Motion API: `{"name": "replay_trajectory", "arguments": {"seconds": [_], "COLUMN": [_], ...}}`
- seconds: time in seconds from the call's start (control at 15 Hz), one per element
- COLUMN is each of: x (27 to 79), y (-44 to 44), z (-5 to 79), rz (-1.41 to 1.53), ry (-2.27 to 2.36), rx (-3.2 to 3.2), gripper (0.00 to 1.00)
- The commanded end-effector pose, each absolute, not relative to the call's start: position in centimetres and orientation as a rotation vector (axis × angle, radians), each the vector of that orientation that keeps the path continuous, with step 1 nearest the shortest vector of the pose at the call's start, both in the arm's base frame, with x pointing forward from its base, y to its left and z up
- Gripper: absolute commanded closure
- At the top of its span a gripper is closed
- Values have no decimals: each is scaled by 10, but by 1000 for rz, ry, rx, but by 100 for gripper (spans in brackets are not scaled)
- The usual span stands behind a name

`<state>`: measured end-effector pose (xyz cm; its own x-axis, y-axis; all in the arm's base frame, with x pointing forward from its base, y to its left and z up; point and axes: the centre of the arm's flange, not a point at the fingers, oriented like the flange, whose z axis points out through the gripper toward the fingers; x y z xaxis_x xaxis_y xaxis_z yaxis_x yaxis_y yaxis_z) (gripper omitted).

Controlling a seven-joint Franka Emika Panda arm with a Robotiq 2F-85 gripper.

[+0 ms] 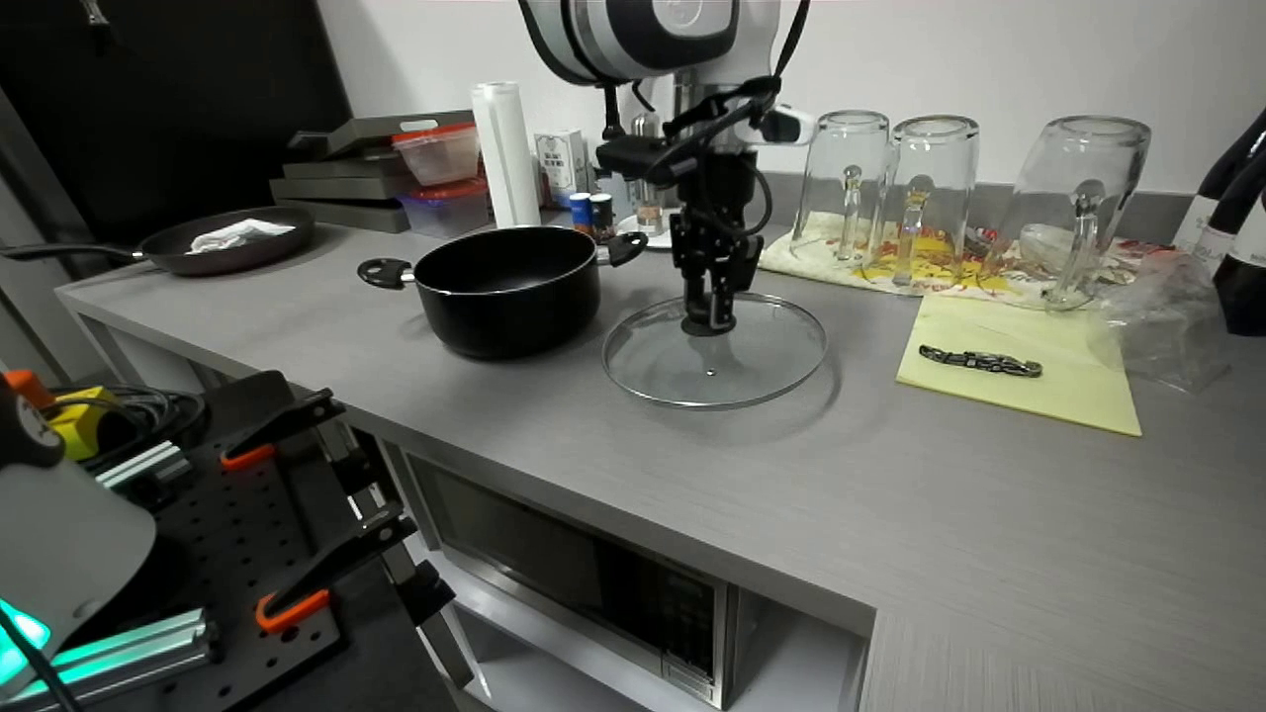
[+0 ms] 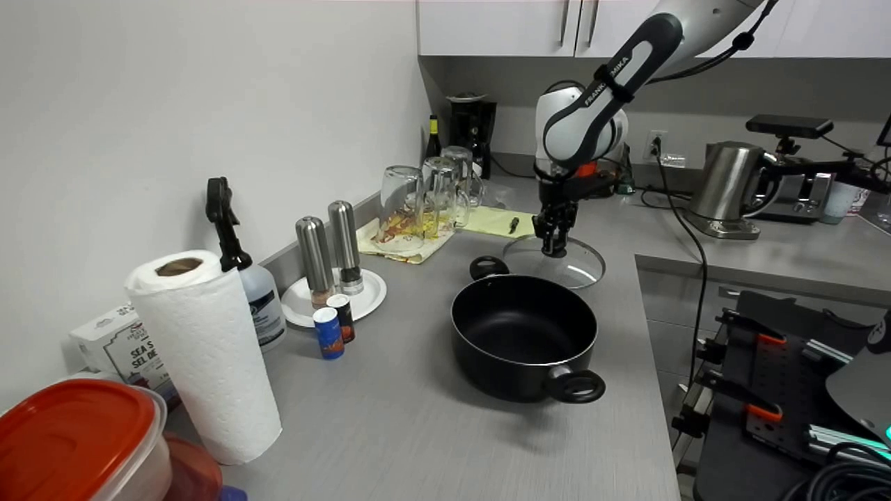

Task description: Put the lid on the pot

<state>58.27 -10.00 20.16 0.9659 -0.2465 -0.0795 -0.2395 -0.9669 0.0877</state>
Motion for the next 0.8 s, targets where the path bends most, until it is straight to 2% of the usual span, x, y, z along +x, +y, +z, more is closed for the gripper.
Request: {"name": "replay_trajectory", "arguments": {"seconds": [0.0,0.33,0.73], "x": [565,535,494], "y": [-121,-113,-55], "z": [261,325,381], "rz": [-88,-3,52], "ry": [-408,-291,-39], "rx": [2996,2960,2935], "gripper": [74,74,74]}}
